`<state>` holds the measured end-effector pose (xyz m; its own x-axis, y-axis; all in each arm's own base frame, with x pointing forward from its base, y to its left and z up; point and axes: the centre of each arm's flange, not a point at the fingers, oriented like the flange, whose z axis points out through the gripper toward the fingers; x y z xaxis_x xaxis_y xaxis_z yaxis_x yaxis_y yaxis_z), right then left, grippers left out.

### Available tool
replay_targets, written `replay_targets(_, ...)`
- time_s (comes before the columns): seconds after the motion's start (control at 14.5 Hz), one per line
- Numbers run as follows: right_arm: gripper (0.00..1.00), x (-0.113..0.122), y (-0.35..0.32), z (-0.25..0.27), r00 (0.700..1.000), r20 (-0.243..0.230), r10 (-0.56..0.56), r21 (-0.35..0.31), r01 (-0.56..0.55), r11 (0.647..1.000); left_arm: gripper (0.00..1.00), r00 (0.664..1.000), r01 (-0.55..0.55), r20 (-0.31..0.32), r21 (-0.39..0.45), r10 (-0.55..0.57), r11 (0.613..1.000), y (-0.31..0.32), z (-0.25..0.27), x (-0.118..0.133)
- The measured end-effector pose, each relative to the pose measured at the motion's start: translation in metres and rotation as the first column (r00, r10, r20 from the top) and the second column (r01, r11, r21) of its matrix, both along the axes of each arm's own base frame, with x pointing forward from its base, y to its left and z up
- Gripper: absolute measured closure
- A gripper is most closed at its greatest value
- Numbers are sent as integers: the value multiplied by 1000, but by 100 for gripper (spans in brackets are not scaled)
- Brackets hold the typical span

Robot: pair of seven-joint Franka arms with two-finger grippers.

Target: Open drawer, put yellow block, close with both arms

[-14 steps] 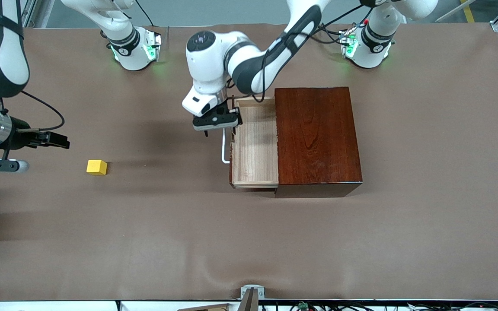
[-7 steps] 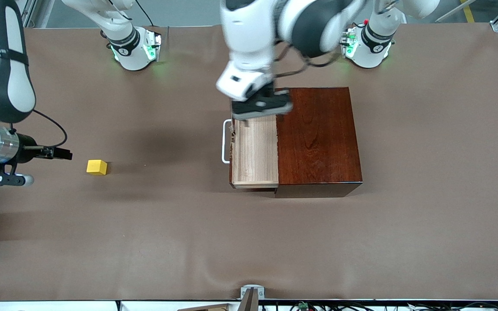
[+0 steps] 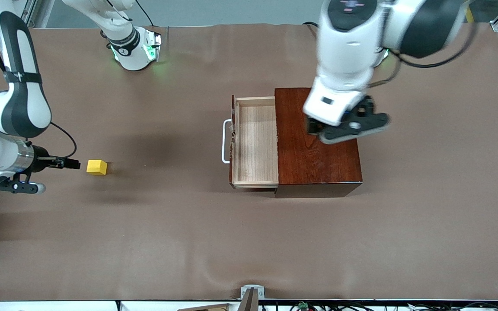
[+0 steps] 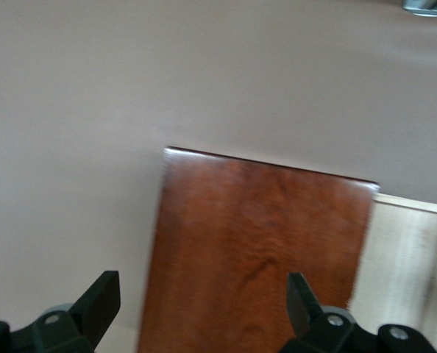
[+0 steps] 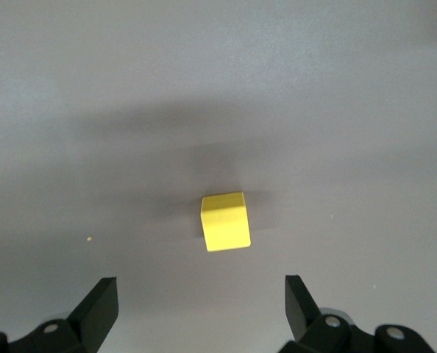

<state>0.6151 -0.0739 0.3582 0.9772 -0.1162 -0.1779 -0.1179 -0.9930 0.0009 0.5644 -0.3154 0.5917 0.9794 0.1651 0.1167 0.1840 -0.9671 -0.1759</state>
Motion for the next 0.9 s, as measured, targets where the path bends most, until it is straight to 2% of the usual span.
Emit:
replay_targets(0.28,0,-3,-14,-46,999,29,-21,-5,21,1000,0,1000,-15,0,-6,15,1000,76,27,17)
replay_targets(0.62,0,-11,-11,-78,999,30,-17,-3,17,1000,0,999,27,-22,-57,-29,998,142,43,29)
replay_targets(0.9,0,-17,-10,-106,999,34,-6,-3,6,1000,0,998,32,-45,-53,-34,998,160,40,22)
